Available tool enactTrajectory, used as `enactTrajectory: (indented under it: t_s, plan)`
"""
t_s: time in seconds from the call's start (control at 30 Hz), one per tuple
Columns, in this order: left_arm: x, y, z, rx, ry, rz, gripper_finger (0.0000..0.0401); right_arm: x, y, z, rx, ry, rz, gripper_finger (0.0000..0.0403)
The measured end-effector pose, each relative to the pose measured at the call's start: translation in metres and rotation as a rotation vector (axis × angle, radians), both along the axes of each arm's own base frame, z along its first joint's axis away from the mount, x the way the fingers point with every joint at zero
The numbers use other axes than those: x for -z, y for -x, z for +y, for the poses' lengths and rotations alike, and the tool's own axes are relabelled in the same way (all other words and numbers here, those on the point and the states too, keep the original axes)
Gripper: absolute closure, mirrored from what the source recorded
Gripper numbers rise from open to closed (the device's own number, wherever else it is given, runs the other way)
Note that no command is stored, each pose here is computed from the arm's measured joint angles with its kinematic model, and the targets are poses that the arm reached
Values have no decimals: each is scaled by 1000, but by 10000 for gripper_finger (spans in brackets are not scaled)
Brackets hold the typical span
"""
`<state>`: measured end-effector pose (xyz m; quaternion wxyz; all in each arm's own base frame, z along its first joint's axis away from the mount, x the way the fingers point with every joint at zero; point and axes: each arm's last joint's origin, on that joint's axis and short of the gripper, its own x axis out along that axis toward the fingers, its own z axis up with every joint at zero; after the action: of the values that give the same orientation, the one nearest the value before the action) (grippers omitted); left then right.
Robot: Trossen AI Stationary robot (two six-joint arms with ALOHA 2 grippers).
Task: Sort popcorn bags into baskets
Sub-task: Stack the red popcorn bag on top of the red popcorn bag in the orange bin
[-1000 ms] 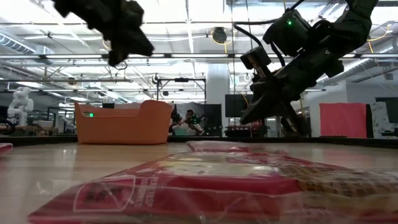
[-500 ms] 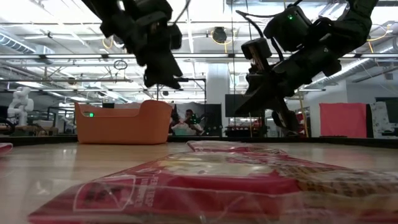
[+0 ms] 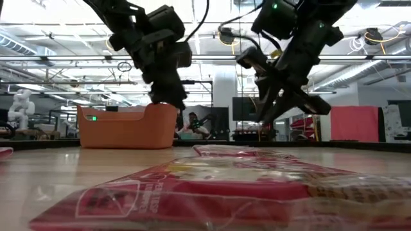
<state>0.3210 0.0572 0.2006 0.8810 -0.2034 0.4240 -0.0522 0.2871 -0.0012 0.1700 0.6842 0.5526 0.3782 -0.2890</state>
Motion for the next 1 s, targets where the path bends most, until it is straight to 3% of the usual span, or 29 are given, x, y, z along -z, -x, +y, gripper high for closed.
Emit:
enactTrajectory:
  t_s: [0.27,0.43,0.57,0.77,0.87,1.0]
  plan:
    - [8,-1,0,0,9,40,255,16,6,-20,75,-65,-53,236]
    - [12,2,-1,15,26,84,270,40,1,-22,63,-161,-90,208]
    - [13,5,-3,69,41,99,280,53,-12,-15,42,-205,-118,207]
    - [26,8,-13,146,26,142,293,67,-24,-7,30,-185,-125,212]
    - [37,5,-16,154,29,155,299,75,-28,-5,24,-187,-141,236]
    - [47,3,-17,127,31,193,300,79,-31,-3,31,-162,-162,297]
